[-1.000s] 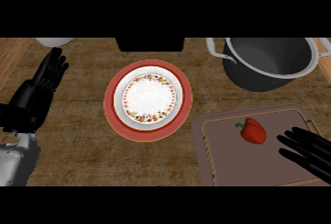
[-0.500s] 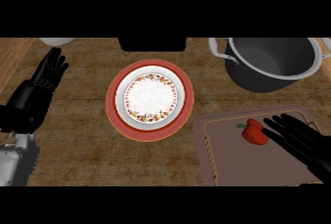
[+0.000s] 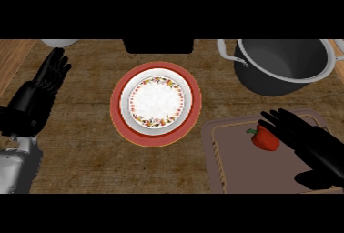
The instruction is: Pick the bell pepper from the tray and place it in the plate
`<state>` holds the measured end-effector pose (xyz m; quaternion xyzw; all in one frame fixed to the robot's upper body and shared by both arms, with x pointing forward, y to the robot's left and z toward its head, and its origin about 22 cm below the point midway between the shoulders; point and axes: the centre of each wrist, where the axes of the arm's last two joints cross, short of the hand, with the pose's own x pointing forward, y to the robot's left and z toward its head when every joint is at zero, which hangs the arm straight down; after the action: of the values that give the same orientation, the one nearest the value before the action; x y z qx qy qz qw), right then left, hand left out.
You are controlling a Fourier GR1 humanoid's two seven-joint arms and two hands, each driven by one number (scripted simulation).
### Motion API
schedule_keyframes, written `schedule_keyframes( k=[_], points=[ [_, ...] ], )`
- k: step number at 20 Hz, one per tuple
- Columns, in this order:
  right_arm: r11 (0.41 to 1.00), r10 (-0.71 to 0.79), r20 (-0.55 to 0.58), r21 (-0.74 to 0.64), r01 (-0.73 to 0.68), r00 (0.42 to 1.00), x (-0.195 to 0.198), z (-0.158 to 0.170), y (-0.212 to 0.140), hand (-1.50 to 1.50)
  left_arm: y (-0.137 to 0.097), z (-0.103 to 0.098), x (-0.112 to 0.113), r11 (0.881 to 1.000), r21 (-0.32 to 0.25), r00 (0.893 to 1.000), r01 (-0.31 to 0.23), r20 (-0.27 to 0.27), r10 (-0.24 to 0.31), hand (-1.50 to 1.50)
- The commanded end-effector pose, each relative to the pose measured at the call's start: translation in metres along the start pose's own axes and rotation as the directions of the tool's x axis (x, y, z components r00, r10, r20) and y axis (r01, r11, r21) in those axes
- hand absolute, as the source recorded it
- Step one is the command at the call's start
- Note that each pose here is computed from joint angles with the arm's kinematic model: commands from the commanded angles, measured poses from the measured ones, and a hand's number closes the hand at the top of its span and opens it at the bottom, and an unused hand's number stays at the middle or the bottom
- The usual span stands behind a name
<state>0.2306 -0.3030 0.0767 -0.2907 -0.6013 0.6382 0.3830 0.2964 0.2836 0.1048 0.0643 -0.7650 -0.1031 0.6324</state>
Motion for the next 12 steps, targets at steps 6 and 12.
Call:
schedule_keyframes(
  k=[6, 12],
  points=[
    [0.998, -0.006, -0.019, 0.06, 0.007, 1.0, -0.013, -0.038, 0.014, -1.5, -0.006, -0.006, 0.023, 1.0, -0.01, 1.0, -0.004, -0.004, 0.004, 0.0],
    [0.995, 0.075, -0.065, 0.066, -0.07, 0.995, -0.018, -0.039, 0.028, -1.5, -0.011, -0.007, 0.004, 1.0, 0.004, 1.0, -0.022, 0.007, 0.022, 0.0]
  ],
)
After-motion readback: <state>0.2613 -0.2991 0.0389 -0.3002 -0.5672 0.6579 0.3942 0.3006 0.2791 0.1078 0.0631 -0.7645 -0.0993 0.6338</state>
